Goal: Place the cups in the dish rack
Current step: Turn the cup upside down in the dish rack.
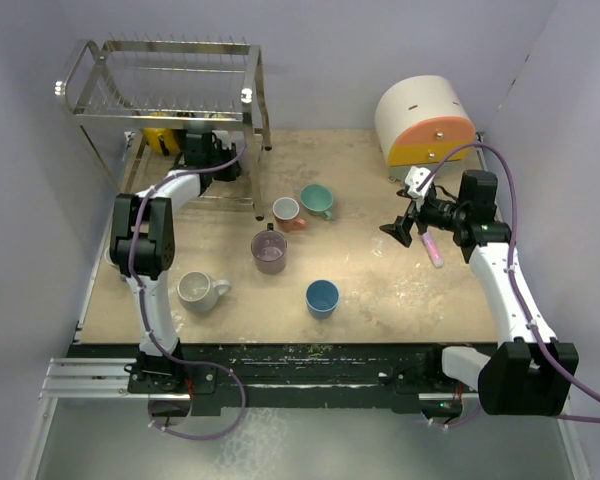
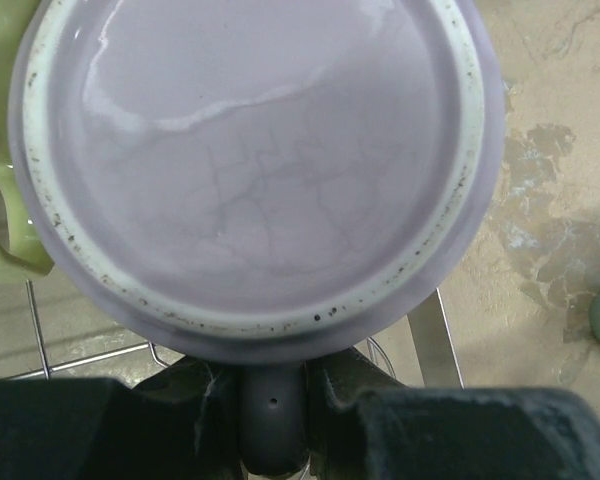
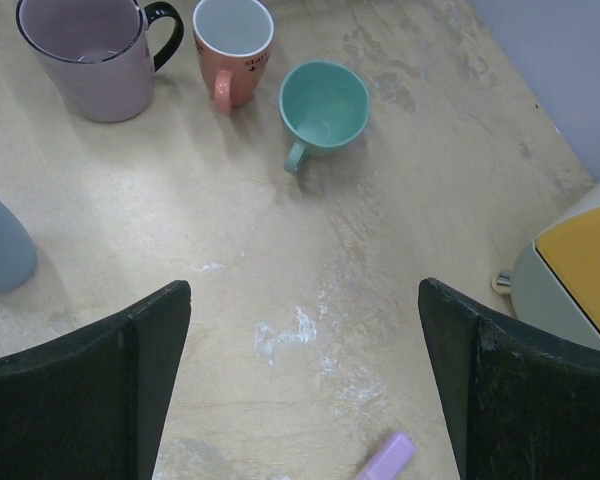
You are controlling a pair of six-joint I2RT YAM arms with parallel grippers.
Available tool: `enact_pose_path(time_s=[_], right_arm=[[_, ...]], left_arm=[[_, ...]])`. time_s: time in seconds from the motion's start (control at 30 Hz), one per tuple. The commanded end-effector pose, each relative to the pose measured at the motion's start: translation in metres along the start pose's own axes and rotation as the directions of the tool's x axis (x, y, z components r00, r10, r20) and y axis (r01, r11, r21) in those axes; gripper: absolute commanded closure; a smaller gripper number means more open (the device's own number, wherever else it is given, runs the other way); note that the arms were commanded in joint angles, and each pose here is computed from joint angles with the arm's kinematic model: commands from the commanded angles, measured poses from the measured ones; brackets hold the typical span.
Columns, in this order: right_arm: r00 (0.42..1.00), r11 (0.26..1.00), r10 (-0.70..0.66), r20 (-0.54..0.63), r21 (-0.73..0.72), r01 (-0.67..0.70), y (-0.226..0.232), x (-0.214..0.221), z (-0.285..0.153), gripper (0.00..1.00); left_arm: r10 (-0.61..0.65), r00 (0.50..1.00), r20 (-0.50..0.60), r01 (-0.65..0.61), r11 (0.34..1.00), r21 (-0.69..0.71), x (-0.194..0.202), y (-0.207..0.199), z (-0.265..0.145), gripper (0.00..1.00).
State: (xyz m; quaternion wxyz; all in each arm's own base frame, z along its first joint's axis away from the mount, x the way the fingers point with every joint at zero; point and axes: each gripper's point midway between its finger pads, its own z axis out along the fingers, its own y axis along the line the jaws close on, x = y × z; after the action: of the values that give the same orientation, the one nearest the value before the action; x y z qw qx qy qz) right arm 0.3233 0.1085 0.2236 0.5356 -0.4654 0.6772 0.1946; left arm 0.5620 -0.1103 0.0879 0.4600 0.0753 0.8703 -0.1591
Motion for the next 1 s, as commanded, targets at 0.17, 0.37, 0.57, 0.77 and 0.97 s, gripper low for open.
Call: enact_pose_path(time_s=[0.17,0.37,0.57,0.77,0.97], right_arm=[[1.0,1.0,-0.027,0.008,0.01,0.027,-0.005,-0.007,-0.002,0.04],[1.0,1.0,-0.027,0.007,0.01,0.027,-0.005,-0.006,-0.002,0.04],[1.0,1.0,-0.029,0.006,0.009,0.029,-0.005,-0.005,-0.002,0.04],[1.0,1.0,-0.029,0.005,0.009,0.029,-0.005,-0.005,-0.002,0.04],[0.999,0.999,-0.033,0.006,0.008,0.033,-0.005,-0.006,-0.002,0.04]], left_arm=[[0.103,0.986,0.134,-0.105,0.994,0.007,-0.061,-0.009,-0.002,1.0],[0.095,0.988,0.126,-0.098,0.995,0.016,-0.06,-0.016,0.005,0.87],[0.071,0.991,0.118,-0.073,0.997,0.019,-0.061,-0.017,0.005,0.72],[0.051,0.991,0.122,-0.055,0.998,0.029,-0.067,-0.022,-0.002,0.59],[0.028,0.992,0.123,-0.034,0.998,0.044,-0.074,-0.029,-0.015,0.51]])
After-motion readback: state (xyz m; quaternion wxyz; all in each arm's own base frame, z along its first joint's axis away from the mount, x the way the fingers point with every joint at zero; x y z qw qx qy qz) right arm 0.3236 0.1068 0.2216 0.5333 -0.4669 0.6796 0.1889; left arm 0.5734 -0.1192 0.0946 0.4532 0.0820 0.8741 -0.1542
